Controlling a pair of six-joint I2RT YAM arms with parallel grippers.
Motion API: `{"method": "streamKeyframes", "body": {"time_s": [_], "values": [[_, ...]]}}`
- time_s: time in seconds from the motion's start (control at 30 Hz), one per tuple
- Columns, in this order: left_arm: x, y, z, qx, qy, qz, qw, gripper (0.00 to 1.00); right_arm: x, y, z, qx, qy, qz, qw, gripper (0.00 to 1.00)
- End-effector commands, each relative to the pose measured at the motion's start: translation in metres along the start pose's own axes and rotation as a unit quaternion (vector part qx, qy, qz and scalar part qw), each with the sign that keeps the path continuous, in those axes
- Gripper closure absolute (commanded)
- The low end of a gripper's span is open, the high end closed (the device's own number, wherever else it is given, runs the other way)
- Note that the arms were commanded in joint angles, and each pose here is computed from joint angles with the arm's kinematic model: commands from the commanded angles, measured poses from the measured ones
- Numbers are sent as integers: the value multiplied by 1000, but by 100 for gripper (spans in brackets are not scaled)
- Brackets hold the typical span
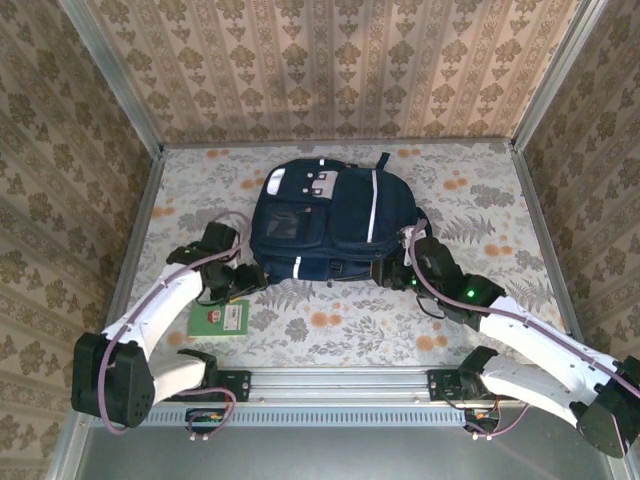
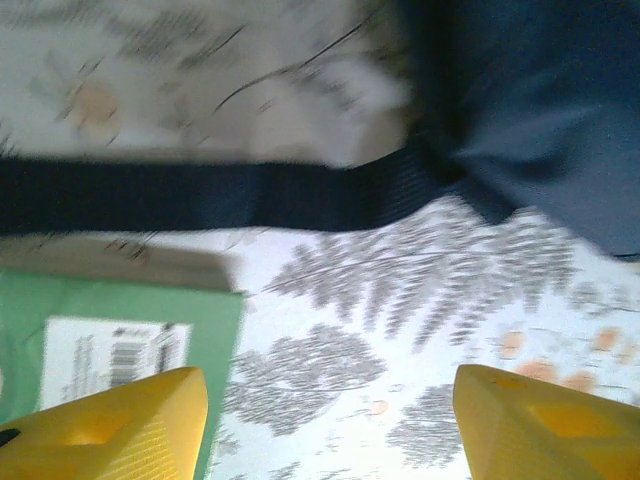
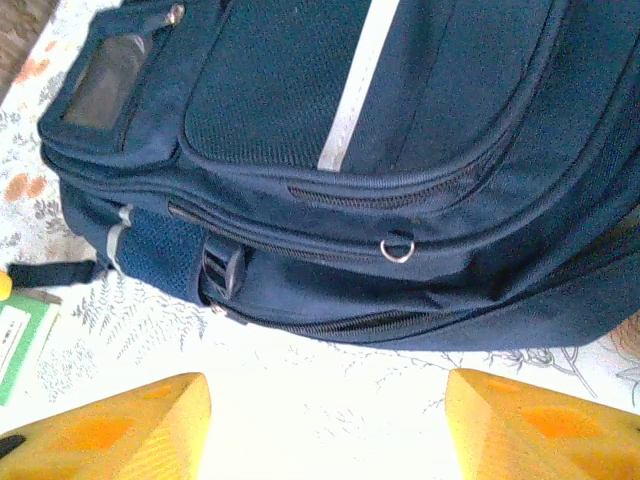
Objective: Pack books, pencil case, and school supplies into a backpack
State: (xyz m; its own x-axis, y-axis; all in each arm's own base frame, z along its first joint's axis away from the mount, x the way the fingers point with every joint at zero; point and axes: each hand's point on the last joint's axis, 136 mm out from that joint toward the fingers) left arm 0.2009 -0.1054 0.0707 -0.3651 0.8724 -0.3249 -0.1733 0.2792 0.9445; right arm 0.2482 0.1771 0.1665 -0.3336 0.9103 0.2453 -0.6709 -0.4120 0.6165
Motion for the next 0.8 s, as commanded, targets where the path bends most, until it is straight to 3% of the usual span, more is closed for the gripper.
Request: {"method": "streamKeyframes", "body": {"time_s": [0.0, 0.27, 0.47, 0.63, 0.77], "values": [[21, -13, -2, -10, 28, 34, 999, 33, -5, 3, 0, 10, 5, -24, 1000, 35], [18, -48, -25, 39, 16, 26, 999, 33, 11, -9, -10, 46, 10, 8, 999, 32], [-40, -58, -51, 96, -33, -62, 993, 34, 27, -16, -18, 69, 22, 39, 997, 30], [-87, -37, -71, 128, -86, -122, 980, 35, 39, -23, -27, 99, 31, 67, 992, 29], [-84, -11, -60, 87, -96, -121, 984, 34, 55, -24, -32, 120, 43, 100, 987, 29]]}}
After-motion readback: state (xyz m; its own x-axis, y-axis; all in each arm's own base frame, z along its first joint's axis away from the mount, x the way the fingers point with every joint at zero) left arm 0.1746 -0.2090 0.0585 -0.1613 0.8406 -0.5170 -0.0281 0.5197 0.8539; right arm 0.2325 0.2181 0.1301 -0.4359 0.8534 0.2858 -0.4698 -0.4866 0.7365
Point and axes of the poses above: each hand's point on the last joint's axis, 136 mm out from that joint toward the fingers, its own y axis back along the fingers, its own x axis along the line the jaws close on, z = x × y, and after that the axes turned 8 degrees about y, right-handed
